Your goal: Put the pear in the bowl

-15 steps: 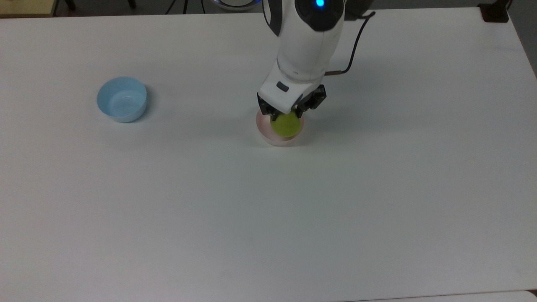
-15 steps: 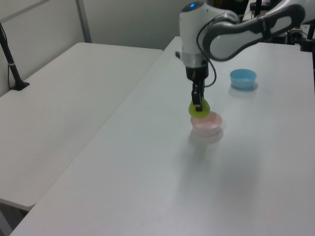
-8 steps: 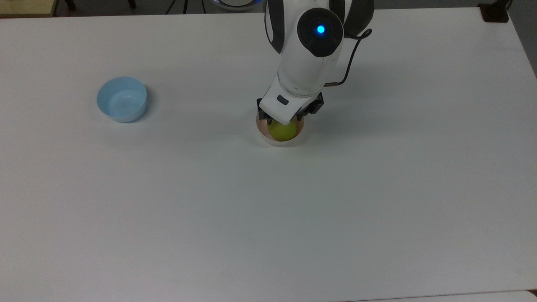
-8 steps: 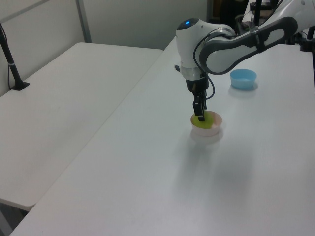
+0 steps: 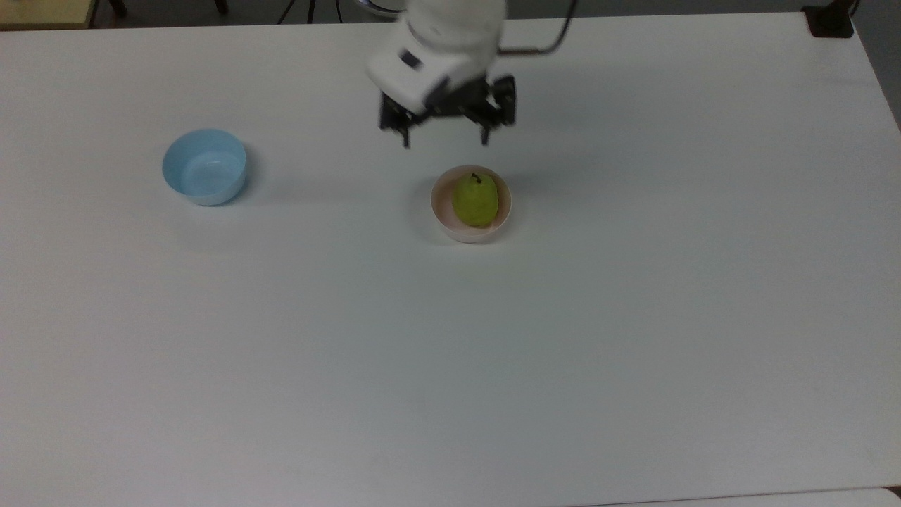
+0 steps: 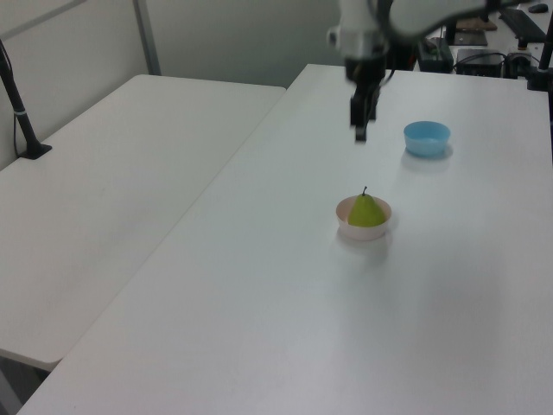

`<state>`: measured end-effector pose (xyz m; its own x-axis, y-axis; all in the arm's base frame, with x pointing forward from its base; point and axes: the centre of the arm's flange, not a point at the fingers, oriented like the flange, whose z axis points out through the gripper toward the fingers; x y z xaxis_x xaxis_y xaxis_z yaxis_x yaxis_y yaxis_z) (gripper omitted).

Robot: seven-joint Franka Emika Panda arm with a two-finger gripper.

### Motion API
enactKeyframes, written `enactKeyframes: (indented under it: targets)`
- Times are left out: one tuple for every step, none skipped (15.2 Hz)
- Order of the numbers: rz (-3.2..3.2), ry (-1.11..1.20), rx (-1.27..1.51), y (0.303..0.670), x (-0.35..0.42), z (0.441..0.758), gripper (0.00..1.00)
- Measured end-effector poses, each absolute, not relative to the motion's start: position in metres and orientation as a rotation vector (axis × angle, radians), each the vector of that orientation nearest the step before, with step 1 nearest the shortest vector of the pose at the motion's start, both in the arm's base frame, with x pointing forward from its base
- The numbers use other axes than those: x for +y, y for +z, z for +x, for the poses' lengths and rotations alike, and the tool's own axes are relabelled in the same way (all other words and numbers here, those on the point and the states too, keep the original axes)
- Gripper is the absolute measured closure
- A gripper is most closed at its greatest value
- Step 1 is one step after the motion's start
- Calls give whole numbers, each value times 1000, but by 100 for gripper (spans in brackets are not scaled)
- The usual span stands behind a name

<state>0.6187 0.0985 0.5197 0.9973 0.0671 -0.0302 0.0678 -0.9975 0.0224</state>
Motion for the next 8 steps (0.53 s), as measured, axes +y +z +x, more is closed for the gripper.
enactKeyframes:
  targets:
    - [3130,-39,59,540,77,611,0]
    - [3145,-27,6,560,52,603,0]
    - [3155,-18,-39,576,30,594,0]
    - [3160,-19,-66,589,13,586,0]
    - [3159,-26,-80,597,0,579,0]
    - [3158,-36,-86,602,-10,574,0]
    - [3157,-44,-91,603,-17,571,0]
    - [3155,-49,-98,602,-20,571,0]
